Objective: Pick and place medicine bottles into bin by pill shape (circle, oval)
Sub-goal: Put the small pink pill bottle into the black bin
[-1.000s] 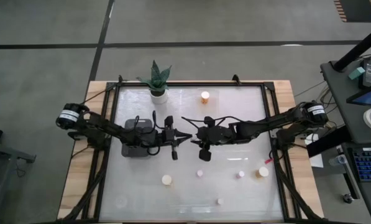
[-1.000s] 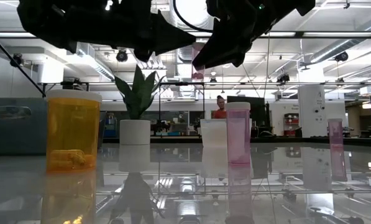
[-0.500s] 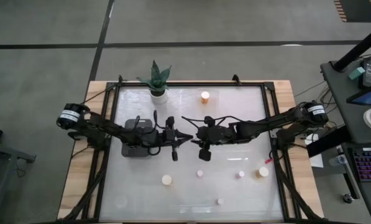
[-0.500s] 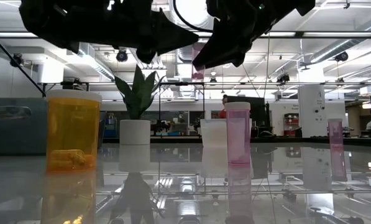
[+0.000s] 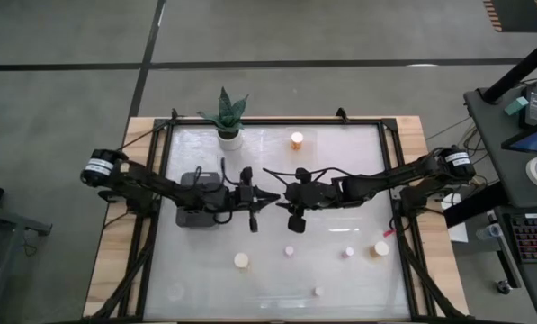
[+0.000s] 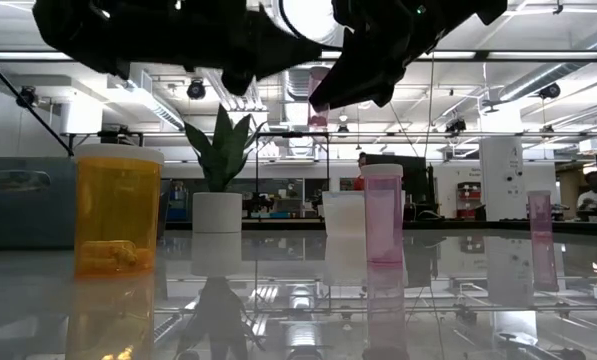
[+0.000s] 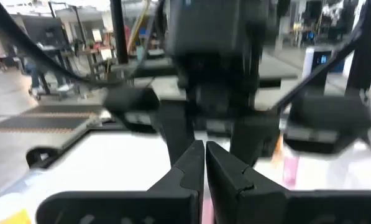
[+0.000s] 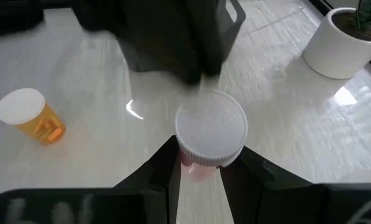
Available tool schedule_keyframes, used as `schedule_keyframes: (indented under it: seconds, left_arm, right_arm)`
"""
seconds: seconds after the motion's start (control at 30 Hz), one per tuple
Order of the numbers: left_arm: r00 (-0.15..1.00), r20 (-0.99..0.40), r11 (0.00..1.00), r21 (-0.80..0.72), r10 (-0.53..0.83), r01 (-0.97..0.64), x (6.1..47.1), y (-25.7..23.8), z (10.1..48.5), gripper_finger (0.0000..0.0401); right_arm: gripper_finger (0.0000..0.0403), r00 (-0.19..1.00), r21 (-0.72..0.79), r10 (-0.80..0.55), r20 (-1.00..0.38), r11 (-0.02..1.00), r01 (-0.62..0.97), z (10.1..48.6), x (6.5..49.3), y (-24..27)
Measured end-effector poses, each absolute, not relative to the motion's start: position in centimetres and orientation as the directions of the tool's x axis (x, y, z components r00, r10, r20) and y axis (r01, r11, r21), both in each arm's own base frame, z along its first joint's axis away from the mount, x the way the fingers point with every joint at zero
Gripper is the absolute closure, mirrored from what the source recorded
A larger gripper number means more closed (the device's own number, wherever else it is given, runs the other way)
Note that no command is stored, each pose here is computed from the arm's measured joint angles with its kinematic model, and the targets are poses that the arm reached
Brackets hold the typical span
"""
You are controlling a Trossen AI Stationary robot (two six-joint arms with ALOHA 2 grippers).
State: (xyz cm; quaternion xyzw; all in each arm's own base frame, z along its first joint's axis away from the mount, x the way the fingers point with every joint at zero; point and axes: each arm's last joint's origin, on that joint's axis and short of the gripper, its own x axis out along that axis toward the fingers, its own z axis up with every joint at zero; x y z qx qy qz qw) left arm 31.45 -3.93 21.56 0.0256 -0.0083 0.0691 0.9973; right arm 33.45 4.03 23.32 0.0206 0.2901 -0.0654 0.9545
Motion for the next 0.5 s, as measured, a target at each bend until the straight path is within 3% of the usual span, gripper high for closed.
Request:
schedule_keyframes:
  seconds: [0.17, 0.5]
  left_arm:
    - [0.986, -0.056, 0.986, 0.052, 0.159, -0.156, 31.3, -3.9, 21.0, 0.0401]
    - [0.991, 0.033, 0.99, 0.051, 0.131, -0.133, 29.9, -3.8, 24.0, 0.0401]
  right_arm:
    - [0.0314, 0.813, -0.002, -0.116, -0.57, 0.99, 0.14, 23.1, 33.4, 4.0]
    - [0.0314, 0.823, 0.005, -0.113, -0.556, 0.99, 0.14, 23.4, 33.5, 4.0]
